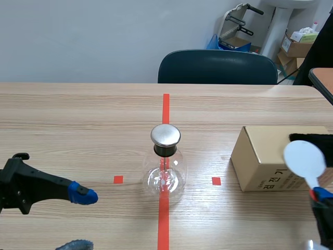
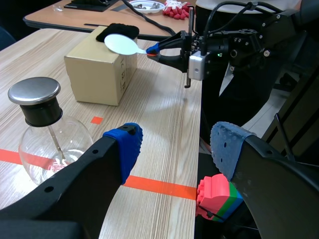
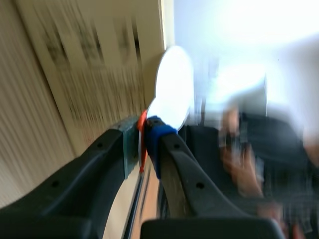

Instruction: Do the electroscope experiment

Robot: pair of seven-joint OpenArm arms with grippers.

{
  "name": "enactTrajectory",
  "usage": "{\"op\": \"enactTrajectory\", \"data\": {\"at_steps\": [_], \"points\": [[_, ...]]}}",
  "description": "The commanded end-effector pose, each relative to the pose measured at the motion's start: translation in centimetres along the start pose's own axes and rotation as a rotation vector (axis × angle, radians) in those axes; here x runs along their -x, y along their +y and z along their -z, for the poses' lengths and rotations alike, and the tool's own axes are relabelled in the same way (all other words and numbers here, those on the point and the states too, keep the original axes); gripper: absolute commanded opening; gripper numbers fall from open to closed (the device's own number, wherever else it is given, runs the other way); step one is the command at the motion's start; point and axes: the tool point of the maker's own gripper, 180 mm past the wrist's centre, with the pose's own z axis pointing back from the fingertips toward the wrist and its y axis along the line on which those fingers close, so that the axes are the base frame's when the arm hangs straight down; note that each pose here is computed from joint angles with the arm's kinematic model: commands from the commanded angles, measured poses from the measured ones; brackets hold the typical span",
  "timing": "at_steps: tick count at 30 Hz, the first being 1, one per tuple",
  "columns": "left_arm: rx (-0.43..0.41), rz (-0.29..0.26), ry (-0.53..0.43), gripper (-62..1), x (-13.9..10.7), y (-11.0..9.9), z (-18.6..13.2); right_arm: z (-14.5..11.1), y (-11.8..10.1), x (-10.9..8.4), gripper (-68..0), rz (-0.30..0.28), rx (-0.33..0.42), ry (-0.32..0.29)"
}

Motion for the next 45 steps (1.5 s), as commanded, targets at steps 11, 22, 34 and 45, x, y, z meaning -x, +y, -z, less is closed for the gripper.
{"op": "enactTrajectory", "data": {"at_steps": [11,22,34,45], "points": [[0.001,0.002,-0.032,-27.7,-0.8,0.0,0.2,0.0,-0.8,-0.2,-66.5,-0.044,0.016,-0.063],[0.001,0.002,-0.032,-27.7,-0.8,0.0,0.2,0.2,-0.6,-0.4,-66.5,-0.034,0.015,-0.054],[0.001,0.002,-0.032,-27.7,-0.8,0.0,0.2,0.5,-1.0,0.4,-66.5,-0.045,0.023,-0.029],[0.001,0.002,-0.032,-27.7,-0.8,0.0,0.2,0.7,-0.6,-0.3,-66.5,-0.035,0.008,-0.055]]}}
